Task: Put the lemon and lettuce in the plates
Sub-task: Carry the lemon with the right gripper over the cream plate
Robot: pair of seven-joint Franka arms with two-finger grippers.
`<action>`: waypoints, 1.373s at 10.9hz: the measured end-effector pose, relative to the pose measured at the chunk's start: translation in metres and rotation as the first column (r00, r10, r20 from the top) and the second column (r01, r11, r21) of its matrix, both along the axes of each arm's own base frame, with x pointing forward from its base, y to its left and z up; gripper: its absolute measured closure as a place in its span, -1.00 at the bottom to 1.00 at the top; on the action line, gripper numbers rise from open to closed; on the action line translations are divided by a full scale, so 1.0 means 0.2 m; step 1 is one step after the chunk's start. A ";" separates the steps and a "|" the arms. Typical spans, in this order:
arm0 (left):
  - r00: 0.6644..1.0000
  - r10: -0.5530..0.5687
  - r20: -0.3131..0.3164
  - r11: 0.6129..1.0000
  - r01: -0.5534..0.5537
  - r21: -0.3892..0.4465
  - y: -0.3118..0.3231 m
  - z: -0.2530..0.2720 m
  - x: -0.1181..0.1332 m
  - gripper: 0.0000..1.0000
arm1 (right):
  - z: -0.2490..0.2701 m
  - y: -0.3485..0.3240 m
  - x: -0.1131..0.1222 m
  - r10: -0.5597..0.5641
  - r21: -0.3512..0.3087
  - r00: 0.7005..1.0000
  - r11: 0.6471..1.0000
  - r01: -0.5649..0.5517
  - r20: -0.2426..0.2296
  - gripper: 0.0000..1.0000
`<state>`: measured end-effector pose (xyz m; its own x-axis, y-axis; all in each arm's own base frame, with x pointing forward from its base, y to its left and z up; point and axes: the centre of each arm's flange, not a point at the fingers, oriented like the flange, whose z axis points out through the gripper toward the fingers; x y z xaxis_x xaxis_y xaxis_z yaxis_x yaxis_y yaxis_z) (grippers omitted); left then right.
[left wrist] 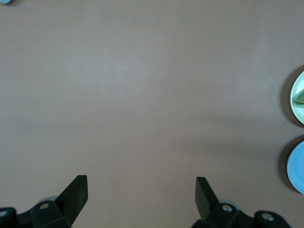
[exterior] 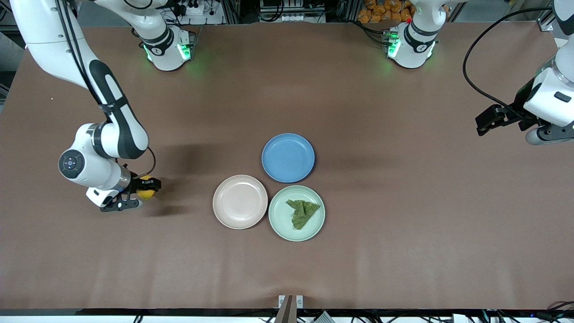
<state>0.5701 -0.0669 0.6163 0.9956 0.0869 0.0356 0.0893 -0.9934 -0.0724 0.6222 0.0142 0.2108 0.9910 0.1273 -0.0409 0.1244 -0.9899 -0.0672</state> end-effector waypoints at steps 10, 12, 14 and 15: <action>1.000 0.003 -0.009 1.000 -0.003 -0.010 0.01 0.01 -0.02 -1.00 | 0.12 0.50 0.04 -0.120 0.038 0.993 0.992 0.120 0.003 -0.28; 0.999 -0.042 -0.011 0.999 0.042 -0.011 -0.01 0.02 -0.02 -1.00 | 0.17 0.67 0.04 -0.139 0.044 0.990 0.989 0.138 0.017 -0.28; 0.993 -0.114 -0.010 0.993 0.114 -0.009 -0.03 0.02 -0.03 -1.00 | 0.22 0.90 0.03 -0.154 0.055 0.988 0.987 0.152 0.032 -0.28; 0.992 -0.129 -0.007 0.992 0.129 -0.009 -0.04 0.03 -0.03 -1.00 | 0.25 1.01 0.01 -0.152 0.060 0.988 0.987 0.150 0.039 -0.28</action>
<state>0.5635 -0.0750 0.6230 0.9987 -0.0417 0.0278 -0.0398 -0.9971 -0.0644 0.6246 0.2163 0.2607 0.9997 -0.0230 0.0060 -0.0221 -0.9923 -0.1220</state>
